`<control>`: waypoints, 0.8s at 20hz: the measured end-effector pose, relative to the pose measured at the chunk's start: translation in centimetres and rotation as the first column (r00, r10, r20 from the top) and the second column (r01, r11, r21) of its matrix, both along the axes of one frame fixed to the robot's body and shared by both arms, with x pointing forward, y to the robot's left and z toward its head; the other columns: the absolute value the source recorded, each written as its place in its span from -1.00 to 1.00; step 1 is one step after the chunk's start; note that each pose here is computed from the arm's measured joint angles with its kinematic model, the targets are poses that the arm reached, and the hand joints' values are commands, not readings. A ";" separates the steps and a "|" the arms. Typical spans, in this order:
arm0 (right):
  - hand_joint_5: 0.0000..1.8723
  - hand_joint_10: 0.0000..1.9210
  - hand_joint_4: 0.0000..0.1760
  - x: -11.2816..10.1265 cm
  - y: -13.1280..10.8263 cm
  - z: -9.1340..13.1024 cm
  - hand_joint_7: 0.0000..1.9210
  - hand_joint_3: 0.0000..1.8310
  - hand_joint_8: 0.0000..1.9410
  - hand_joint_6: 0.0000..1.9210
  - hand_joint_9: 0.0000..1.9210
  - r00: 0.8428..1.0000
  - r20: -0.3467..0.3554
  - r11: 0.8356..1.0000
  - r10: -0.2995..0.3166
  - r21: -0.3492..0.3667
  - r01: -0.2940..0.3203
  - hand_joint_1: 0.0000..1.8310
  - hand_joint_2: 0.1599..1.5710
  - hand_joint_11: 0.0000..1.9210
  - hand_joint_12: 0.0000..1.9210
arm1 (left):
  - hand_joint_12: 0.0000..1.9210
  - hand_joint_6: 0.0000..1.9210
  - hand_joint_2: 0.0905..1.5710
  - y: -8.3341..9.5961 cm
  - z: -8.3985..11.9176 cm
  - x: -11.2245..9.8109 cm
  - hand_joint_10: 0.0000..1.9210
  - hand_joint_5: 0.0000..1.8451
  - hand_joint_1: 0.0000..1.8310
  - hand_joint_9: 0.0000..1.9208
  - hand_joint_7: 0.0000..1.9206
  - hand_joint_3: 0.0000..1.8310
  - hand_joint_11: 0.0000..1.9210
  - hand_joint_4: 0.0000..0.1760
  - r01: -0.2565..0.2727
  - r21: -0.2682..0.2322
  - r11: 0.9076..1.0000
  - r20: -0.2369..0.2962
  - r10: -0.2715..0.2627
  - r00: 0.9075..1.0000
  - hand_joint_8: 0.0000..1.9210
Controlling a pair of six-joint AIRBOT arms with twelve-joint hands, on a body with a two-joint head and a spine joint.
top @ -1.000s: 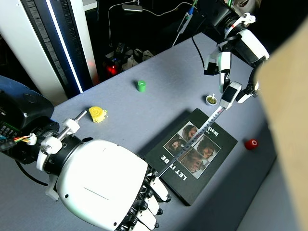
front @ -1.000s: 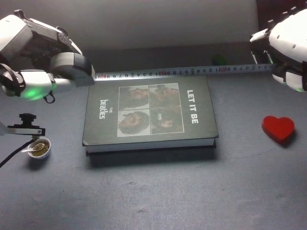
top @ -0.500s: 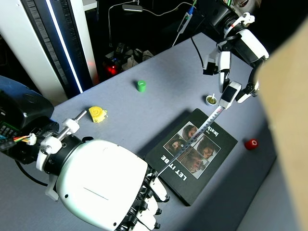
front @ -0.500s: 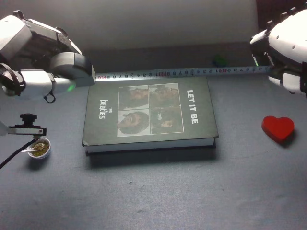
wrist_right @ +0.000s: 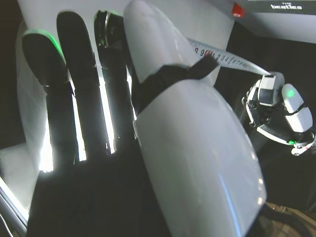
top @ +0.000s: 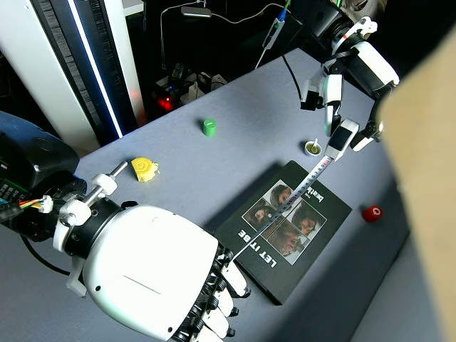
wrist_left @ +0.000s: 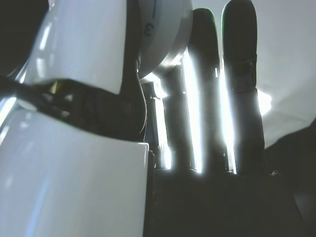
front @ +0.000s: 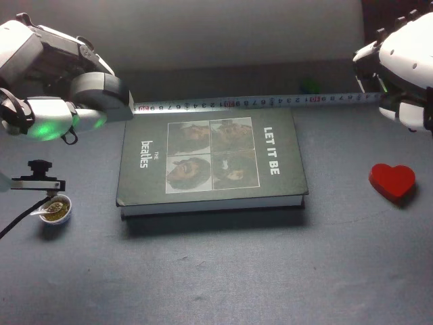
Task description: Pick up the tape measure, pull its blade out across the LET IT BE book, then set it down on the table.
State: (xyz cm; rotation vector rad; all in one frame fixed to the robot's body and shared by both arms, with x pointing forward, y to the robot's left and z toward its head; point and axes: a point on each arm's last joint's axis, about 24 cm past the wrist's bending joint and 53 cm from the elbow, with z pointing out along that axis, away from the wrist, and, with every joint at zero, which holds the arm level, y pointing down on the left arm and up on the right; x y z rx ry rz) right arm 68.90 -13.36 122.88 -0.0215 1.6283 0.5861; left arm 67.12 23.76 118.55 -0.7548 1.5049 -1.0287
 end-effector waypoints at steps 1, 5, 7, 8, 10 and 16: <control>-0.26 0.08 -1.00 0.0 0.0 0.0 -0.03 -1.00 0.21 0.39 -0.20 1.000 0.000 1.000 0.000 0.001 0.000 0.30 0.48 -0.34 0.53 | 0.00 -0.26 0.31 0.1 0.0 0.0 0.15 0.15 0.52 0.00 0.22 -1.00 -0.11 -1.00 -0.001 0.001 1.000 0.000 0.001 1.000 -0.28; -0.30 0.03 -1.00 -0.1 0.1 0.1 -0.13 -1.00 0.29 0.51 -0.30 1.000 0.000 1.000 0.003 0.003 -0.003 0.25 0.53 -0.40 0.53 | 0.00 -0.27 0.31 0.3 0.1 0.0 0.17 0.15 0.52 -0.01 0.24 -1.00 -0.11 -1.00 -0.005 -0.002 1.000 0.000 0.005 1.000 -0.28; -0.45 -0.28 -1.00 0.0 0.0 0.1 -0.29 -1.00 -0.56 -0.23 -0.47 1.000 0.001 1.000 0.001 0.002 -0.001 0.01 0.49 -0.58 0.47 | 0.00 -0.25 0.31 0.3 0.1 0.0 0.16 0.14 0.52 -0.01 0.24 -1.00 -0.11 -1.00 -0.008 -0.002 1.000 0.001 0.008 1.000 -0.30; -0.51 -0.58 -1.00 0.0 -0.1 0.1 -0.40 -1.00 -0.83 -0.67 -0.56 1.000 0.002 1.000 -0.002 0.001 0.002 -0.15 0.43 -0.75 0.37 | 0.00 -0.22 0.31 0.5 0.1 0.0 0.16 0.12 0.52 -0.01 0.25 -1.00 -0.11 -1.00 -0.013 -0.004 1.000 0.000 0.013 1.000 -0.33; -0.69 -0.95 -0.82 0.0 -0.4 0.2 -0.72 -1.00 -0.99 -0.97 -0.81 1.000 0.004 1.000 -0.008 0.000 0.008 -0.40 0.28 -0.99 -0.09 | 0.04 -0.20 0.31 0.7 0.2 0.1 0.17 0.12 0.52 -0.03 0.27 -1.00 -0.16 -1.00 -0.024 -0.012 1.000 0.000 0.024 1.000 -0.35; -1.00 -1.00 -0.45 -0.7 0.1 0.4 -1.00 -1.00 -1.00 -1.00 -1.00 1.000 0.010 1.000 0.007 -0.001 -0.007 -0.77 0.20 -1.00 -0.68 | 0.04 -0.25 0.32 1.2 0.5 0.1 0.19 0.13 0.52 -0.02 0.24 -1.00 -0.10 -1.00 -0.036 -0.015 0.999 0.010 0.036 0.999 -0.30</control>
